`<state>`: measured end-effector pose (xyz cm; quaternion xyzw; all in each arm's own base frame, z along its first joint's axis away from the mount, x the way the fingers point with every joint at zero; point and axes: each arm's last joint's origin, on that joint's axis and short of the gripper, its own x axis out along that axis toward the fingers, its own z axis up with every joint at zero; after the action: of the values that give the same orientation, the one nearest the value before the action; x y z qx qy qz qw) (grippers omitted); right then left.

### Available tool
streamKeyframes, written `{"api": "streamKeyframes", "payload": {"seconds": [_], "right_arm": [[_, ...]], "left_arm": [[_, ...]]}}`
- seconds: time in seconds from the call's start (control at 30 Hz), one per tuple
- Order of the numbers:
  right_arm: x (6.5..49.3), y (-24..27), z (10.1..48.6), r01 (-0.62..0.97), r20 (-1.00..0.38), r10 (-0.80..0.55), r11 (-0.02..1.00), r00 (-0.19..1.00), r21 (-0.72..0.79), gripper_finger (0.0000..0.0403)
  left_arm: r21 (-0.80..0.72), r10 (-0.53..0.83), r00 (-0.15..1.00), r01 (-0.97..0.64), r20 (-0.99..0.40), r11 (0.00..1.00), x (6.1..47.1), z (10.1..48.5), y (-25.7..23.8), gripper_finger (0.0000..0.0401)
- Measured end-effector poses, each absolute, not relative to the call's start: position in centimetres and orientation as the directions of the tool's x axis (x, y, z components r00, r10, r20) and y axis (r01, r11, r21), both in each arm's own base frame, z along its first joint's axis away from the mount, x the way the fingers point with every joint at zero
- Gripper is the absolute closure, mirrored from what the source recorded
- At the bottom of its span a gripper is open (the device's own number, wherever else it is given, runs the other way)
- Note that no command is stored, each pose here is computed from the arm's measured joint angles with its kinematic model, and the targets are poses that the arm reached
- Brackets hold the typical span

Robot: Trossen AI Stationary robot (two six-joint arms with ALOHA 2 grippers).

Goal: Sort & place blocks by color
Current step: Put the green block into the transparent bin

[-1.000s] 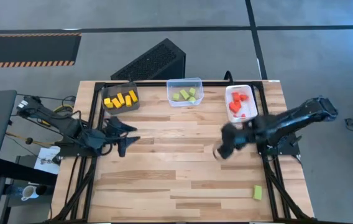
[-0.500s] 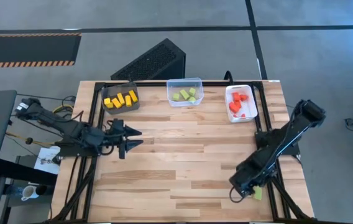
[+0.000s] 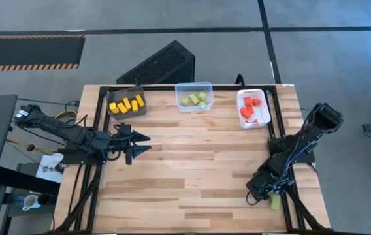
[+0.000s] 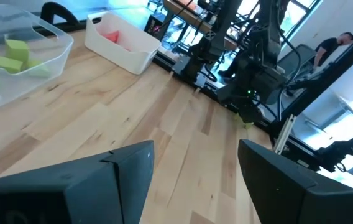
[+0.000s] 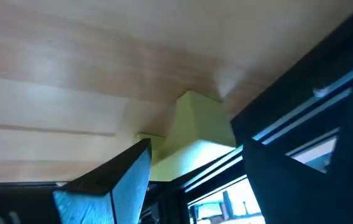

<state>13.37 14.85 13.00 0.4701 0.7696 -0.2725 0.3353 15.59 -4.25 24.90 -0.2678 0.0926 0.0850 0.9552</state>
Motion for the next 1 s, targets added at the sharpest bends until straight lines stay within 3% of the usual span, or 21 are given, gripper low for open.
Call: {"api": "streamKeyframes", "payload": {"seconds": [0.23,0.53,0.83,1.0], "right_arm": [[13.6,15.0,12.2,0.917,-0.766,0.588,0.398,-0.26,-0.006,0.0128],[16.4,14.5,12.8,0.926,-0.831,0.556,0.304,0.02,0.225,0.0128],[16.1,15.0,15.3,0.847,-0.858,0.489,0.512,-0.154,0.14,0.0128],[15.3,16.6,15.7,0.825,-0.849,0.5,0.543,-0.171,0.154,0.0128]], "left_arm": [[-0.503,0.114,0.968,-0.214,-0.223,0.838,15.6,24.9,-4.3,0.0186],[-0.507,0.127,0.967,-0.226,-0.223,0.832,15.6,24.9,-4.1,0.0186],[-0.531,0.133,0.968,-0.228,-0.212,0.816,15.9,25.0,-3.5,0.0186],[-0.538,0.127,0.969,-0.224,-0.211,0.813,15.9,25.1,-3.5,0.0186]]}}
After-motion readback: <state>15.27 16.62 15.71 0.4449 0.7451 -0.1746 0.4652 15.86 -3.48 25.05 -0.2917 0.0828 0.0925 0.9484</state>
